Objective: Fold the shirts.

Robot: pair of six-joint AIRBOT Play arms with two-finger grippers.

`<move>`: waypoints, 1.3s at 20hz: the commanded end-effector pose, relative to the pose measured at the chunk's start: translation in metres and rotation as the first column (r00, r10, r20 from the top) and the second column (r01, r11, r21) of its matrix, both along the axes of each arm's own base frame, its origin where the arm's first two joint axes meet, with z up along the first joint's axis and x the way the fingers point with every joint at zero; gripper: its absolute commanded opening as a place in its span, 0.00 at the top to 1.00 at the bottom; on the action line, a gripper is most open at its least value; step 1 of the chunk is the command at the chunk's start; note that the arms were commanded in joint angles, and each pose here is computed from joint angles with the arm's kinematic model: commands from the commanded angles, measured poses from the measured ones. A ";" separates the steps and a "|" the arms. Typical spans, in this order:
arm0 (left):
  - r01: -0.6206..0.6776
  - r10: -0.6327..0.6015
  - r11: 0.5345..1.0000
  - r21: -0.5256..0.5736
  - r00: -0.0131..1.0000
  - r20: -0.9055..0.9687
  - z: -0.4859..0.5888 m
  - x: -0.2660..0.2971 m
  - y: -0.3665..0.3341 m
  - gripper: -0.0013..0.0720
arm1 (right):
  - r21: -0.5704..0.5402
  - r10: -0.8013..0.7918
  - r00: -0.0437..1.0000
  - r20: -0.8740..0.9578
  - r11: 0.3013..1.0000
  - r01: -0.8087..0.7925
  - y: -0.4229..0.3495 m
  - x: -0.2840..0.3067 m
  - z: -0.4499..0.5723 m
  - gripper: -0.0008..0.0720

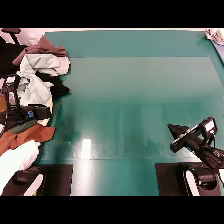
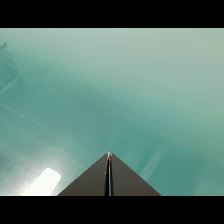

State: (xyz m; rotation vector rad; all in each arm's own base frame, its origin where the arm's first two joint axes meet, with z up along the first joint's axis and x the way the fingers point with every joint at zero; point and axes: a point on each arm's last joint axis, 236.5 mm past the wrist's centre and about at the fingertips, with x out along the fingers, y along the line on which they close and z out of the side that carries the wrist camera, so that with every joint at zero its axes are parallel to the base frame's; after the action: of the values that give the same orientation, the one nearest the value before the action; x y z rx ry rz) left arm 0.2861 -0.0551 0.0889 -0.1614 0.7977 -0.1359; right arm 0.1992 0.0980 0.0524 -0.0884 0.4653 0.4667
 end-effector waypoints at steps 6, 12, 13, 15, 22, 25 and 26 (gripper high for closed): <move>-0.002 0.002 1.000 -0.001 1.000 0.012 0.002 0.002 0.000 0.95 | 0.001 0.000 1.000 0.000 1.000 0.000 0.000 0.000 0.000 0.96; -0.002 0.002 1.000 -0.001 1.000 0.012 0.002 0.002 0.000 0.95 | 0.001 0.000 1.000 0.000 1.000 0.000 0.000 0.000 0.000 0.96; -0.002 0.002 1.000 -0.001 1.000 0.012 0.002 0.002 0.000 0.95 | 0.001 0.000 1.000 0.000 1.000 0.000 0.000 0.000 0.000 0.96; -0.004 0.004 1.000 -0.004 1.000 0.013 0.002 0.002 0.000 0.95 | 0.001 -0.001 1.000 0.000 1.000 0.001 0.000 0.000 0.000 0.96; -0.010 0.050 0.961 -0.278 0.989 0.138 0.043 0.023 -0.035 0.95 | 0.060 -0.022 0.998 0.058 0.998 0.019 0.002 0.008 0.017 0.96; -0.001 0.050 0.935 -0.355 0.991 0.127 0.048 0.021 -0.047 0.95 | 0.230 0.027 0.998 0.055 0.972 -0.039 0.027 0.001 0.036 0.96; -0.001 0.048 0.936 -0.351 0.991 0.125 0.047 0.021 -0.047 0.95 | 0.317 0.026 0.997 0.077 0.947 -0.049 0.034 0.001 0.051 0.96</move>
State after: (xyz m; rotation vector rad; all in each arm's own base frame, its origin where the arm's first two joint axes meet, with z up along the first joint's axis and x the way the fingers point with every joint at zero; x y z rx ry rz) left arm 0.3055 -0.0932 0.1282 -0.4276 0.6512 -0.2362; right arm 0.2025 0.1130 0.0753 0.0311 0.3870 0.5044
